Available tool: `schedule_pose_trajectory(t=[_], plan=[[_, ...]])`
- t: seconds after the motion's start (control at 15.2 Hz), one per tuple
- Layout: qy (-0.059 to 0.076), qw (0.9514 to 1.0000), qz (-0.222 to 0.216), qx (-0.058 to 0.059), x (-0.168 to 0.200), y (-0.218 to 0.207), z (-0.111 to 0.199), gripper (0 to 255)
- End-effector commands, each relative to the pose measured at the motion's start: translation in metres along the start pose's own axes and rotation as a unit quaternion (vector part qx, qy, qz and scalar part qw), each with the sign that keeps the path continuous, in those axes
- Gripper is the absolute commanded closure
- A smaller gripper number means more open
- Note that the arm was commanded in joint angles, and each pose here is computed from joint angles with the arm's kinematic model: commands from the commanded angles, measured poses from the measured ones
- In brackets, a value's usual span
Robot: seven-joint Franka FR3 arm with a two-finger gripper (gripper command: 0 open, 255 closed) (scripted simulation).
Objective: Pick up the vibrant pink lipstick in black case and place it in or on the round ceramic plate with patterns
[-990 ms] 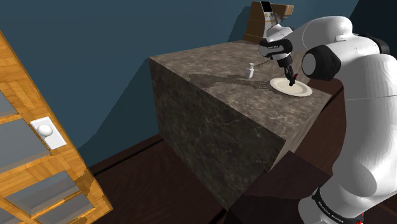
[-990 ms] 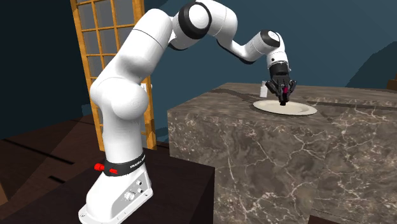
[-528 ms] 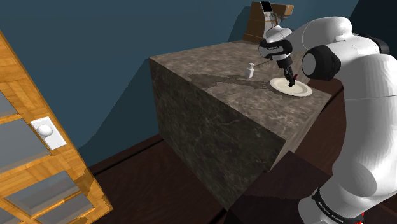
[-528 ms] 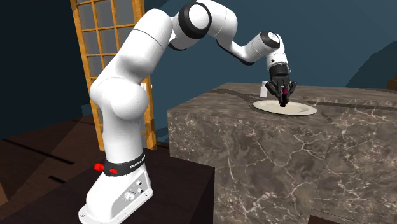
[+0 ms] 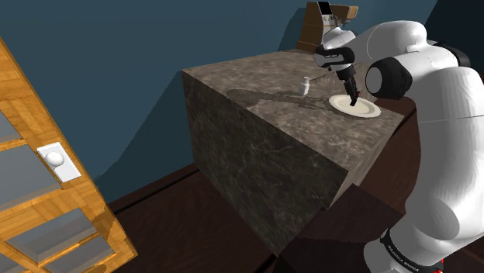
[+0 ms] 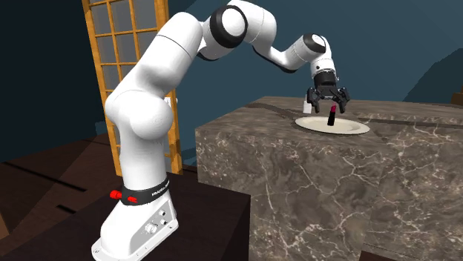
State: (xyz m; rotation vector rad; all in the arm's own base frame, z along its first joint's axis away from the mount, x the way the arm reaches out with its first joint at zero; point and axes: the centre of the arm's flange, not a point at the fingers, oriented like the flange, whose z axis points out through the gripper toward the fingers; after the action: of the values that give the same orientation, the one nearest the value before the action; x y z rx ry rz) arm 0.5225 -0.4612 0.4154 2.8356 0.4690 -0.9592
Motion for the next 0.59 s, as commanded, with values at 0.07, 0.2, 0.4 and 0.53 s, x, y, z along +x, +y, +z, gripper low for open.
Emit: schedule_pose_trajectory(t=[0.07,0.2,0.4,0.53], plan=[[0.0,1.0,0.0,0.0,0.001,-0.001,-0.034,0],[0.0,1.0,0.0,0.0,0.001,-0.001,-0.034,0],[0.0,1.0,0.0,0.0,0.001,-0.001,-0.034,0],[0.0,1.0,0.0,0.0,0.001,-0.001,-0.034,0]])
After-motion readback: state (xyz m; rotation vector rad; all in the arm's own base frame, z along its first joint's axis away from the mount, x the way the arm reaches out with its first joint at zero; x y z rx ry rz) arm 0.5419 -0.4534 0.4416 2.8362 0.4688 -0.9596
